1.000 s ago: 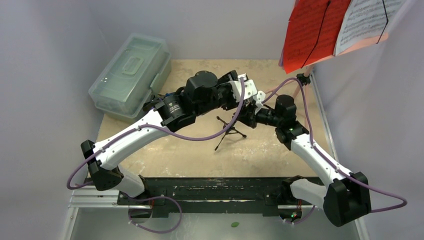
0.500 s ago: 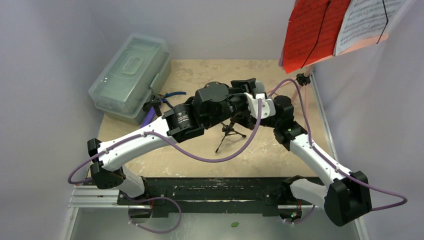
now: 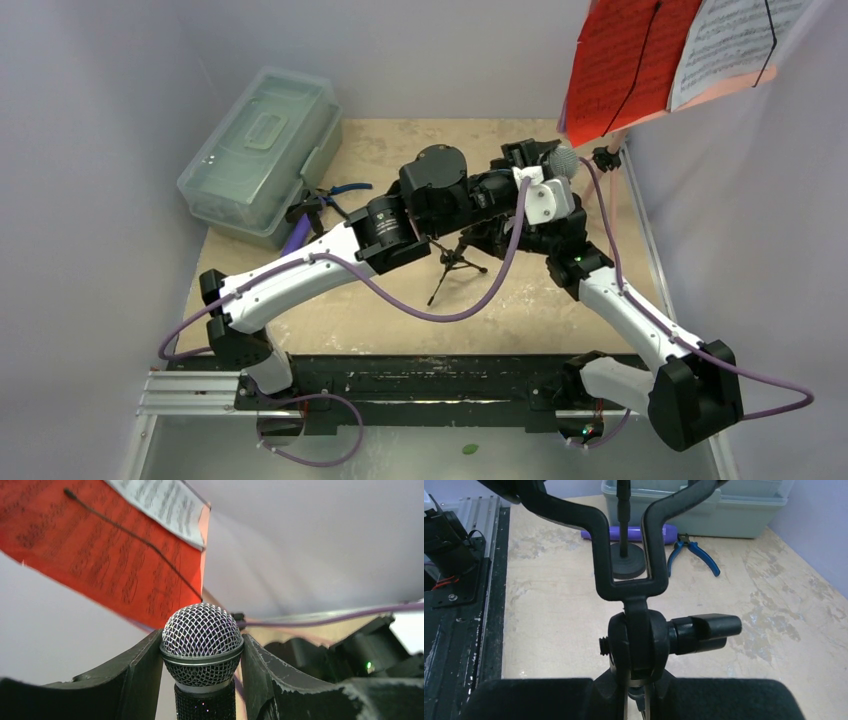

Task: Pack up the instrument practice props
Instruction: Remove the microphone from the microphone stand.

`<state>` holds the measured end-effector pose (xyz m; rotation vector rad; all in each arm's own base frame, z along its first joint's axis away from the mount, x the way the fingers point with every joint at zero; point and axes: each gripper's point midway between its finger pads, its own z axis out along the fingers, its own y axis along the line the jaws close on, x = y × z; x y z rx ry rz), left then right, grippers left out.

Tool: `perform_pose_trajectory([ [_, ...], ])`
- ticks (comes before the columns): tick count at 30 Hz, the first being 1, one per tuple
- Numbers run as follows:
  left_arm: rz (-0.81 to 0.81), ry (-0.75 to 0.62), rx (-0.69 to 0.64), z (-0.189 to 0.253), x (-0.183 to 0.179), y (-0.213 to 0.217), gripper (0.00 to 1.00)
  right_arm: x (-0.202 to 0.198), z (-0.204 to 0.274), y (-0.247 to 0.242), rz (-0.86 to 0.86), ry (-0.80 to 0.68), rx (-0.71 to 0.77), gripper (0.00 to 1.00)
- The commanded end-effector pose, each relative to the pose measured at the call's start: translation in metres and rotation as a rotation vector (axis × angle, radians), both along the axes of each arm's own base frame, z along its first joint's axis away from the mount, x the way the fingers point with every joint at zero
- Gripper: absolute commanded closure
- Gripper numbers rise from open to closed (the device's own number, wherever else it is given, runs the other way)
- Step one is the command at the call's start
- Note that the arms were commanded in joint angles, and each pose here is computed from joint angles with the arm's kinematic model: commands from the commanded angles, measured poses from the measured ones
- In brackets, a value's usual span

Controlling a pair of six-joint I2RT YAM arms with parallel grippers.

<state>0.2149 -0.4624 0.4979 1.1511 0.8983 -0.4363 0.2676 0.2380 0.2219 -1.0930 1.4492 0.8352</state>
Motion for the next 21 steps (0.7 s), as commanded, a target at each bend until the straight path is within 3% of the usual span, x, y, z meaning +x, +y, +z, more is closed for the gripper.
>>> perform_pose_trajectory([
  [1, -0.277, -0.036, -0.330, 0.097, -0.059, -0.011, 1.00, 0.006, -0.016, -0.003, -0.052, 0.086, -0.032, 1.00],
  [5, -0.265, -0.088, -0.374, 0.111, -0.067, -0.014, 1.00, 0.007, -0.016, -0.003, -0.060, 0.086, -0.033, 1.00],
  [11, -0.219, -0.125, -0.458, 0.137, -0.075, 0.024, 1.00, 0.007, -0.015, -0.004, -0.063, 0.083, -0.031, 1.00],
  [21, -0.168, 0.083, -0.550, 0.141, -0.089, 0.122, 1.00, 0.009, -0.013, -0.006, -0.077, 0.070, -0.029, 1.00],
])
